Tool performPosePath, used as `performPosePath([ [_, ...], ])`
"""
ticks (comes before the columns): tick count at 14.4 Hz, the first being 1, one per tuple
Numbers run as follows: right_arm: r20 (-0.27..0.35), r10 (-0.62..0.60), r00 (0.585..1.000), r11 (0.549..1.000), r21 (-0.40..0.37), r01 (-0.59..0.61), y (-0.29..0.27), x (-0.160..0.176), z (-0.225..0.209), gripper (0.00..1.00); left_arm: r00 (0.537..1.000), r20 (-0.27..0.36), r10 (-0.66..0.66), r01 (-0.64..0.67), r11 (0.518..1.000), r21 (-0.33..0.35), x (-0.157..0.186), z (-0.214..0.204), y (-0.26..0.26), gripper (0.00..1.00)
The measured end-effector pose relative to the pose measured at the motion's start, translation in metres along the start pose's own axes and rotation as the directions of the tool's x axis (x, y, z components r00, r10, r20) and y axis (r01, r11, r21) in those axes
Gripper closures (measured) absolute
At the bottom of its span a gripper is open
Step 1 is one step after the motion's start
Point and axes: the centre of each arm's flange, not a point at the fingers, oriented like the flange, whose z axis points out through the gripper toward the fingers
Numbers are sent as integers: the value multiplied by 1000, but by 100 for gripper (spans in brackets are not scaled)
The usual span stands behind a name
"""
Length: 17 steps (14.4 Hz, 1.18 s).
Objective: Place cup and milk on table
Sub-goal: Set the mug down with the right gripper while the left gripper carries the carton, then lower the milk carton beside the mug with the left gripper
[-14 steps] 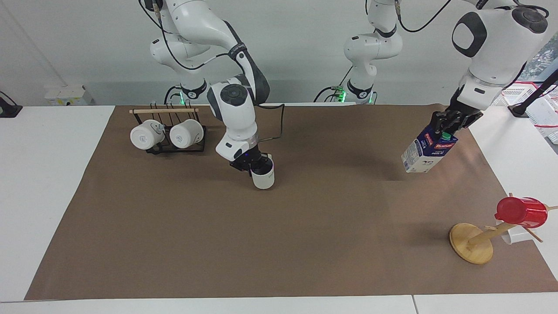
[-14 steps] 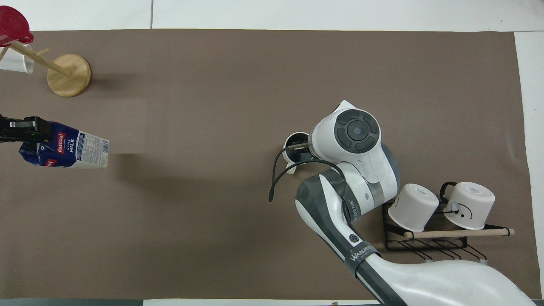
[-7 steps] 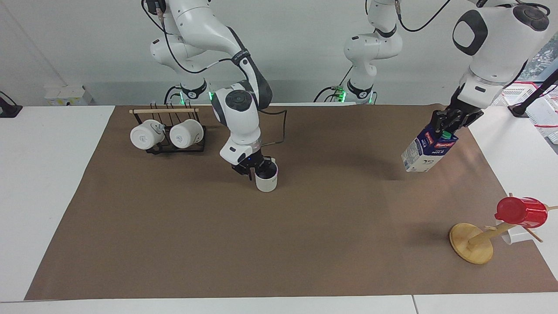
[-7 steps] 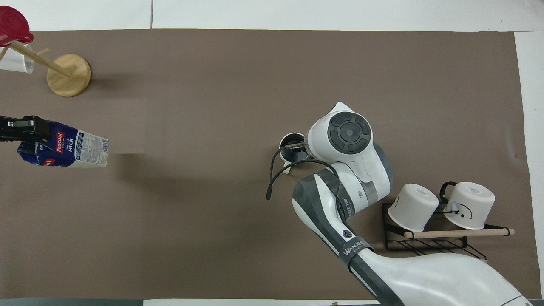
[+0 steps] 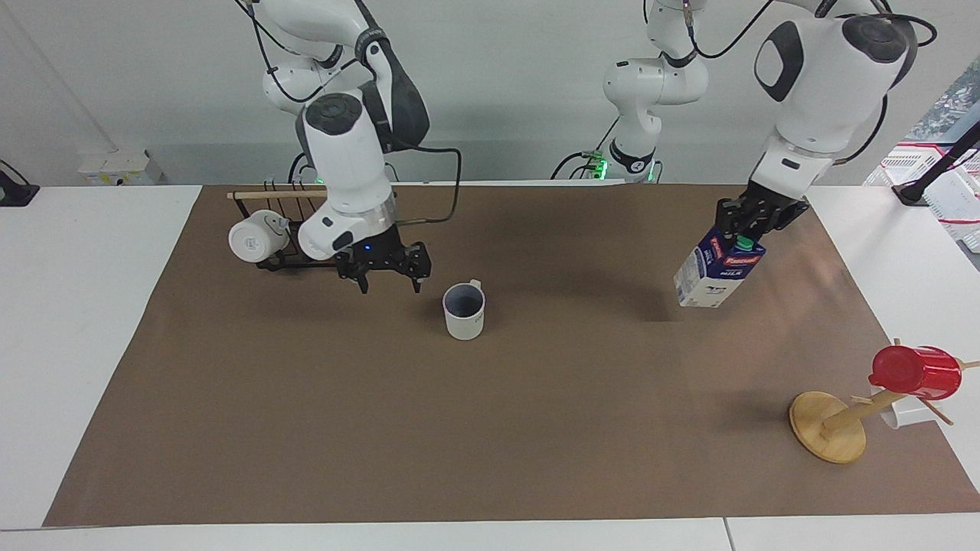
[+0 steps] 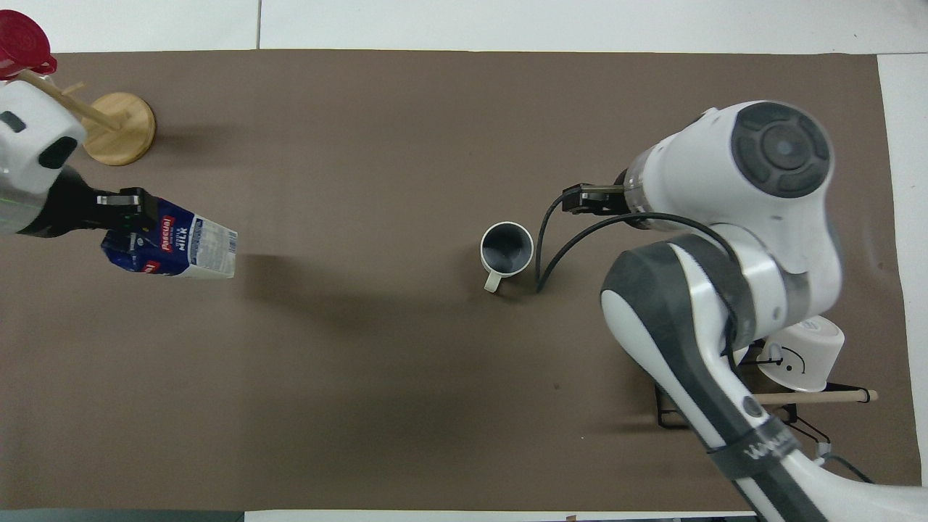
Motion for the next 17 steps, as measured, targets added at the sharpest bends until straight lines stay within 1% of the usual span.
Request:
performPosePath([
  [2,9,25,1000,999,-28,-25,35,3,-26,0,999,-11,-30,30,1000,0,-3,8,61,59],
  [3,22,28,999,999,-38,-27,54,3,-35,0,999,-17,-38,38,999,10,-6,14,92,59],
  [6,92,45,995,997,-64,-39,108,-1,-50,0,998,-30,-52,53,998,30,-16,31,182,59],
  [8,110,38,993,997,-67,-31,147,-2,-61,0,998,-23,-63,64,997,38,-25,48,226,59],
  [10,108,22,994,998,-62,-15,185,-2,-75,0,995,-43,-95,97,994,50,-30,62,252,59],
  [12,110,5,994,998,-60,1,208,-5,-103,0,994,-51,-100,103,993,53,-35,69,269,59],
  [15,121,-20,992,997,-73,29,206,-6,-158,0,991,-71,-112,114,993,29,-41,79,294,59],
  [17,114,-35,993,996,-75,44,197,-2,-168,0,989,-91,-112,113,994,5,-40,78,303,59],
])
